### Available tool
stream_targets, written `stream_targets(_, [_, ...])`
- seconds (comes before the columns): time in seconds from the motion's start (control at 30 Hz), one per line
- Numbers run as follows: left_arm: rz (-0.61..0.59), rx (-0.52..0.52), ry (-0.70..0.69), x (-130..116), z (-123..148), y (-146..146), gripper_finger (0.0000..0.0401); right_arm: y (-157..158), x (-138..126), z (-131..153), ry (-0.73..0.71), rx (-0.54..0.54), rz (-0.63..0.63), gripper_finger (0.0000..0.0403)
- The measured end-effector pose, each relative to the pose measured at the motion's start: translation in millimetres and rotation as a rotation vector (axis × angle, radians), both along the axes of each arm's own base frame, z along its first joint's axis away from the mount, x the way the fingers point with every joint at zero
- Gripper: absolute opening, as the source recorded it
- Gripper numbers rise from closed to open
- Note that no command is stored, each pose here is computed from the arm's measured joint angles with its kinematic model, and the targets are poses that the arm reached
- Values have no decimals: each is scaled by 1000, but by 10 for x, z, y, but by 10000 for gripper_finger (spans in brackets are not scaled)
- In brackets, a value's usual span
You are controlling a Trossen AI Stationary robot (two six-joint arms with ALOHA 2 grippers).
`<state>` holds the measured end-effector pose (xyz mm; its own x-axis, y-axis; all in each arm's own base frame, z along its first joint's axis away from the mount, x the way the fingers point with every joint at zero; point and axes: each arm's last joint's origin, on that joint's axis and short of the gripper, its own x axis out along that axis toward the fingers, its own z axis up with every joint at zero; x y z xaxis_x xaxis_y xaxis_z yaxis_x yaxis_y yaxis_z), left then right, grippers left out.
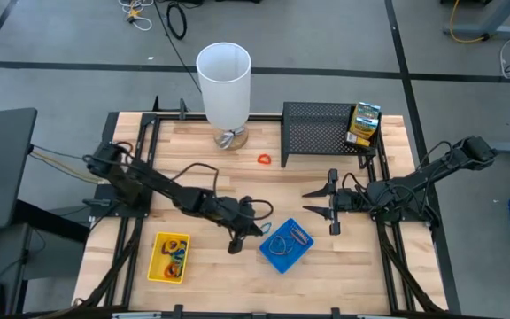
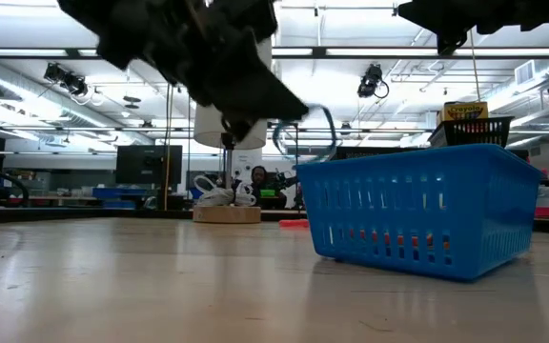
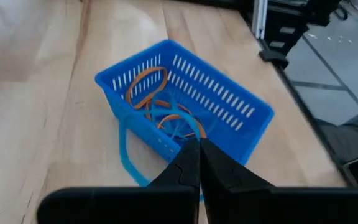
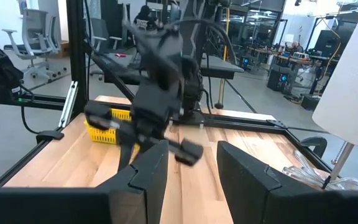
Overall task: Pick & Place Office Desk Supplies
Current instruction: Put the blue rubber band into the blue bin
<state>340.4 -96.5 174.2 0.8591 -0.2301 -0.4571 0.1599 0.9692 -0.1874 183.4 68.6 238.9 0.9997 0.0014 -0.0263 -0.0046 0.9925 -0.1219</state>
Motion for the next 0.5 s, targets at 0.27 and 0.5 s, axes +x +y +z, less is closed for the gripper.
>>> stream_targets(0.27, [-103, 42, -46, 303, 38, -61, 1, 0, 0, 0, 0, -3, 0, 148])
stream_targets(0.5, [-179, 66, 13, 559, -33, -152, 1, 0, 0, -1, 1, -5, 0, 148])
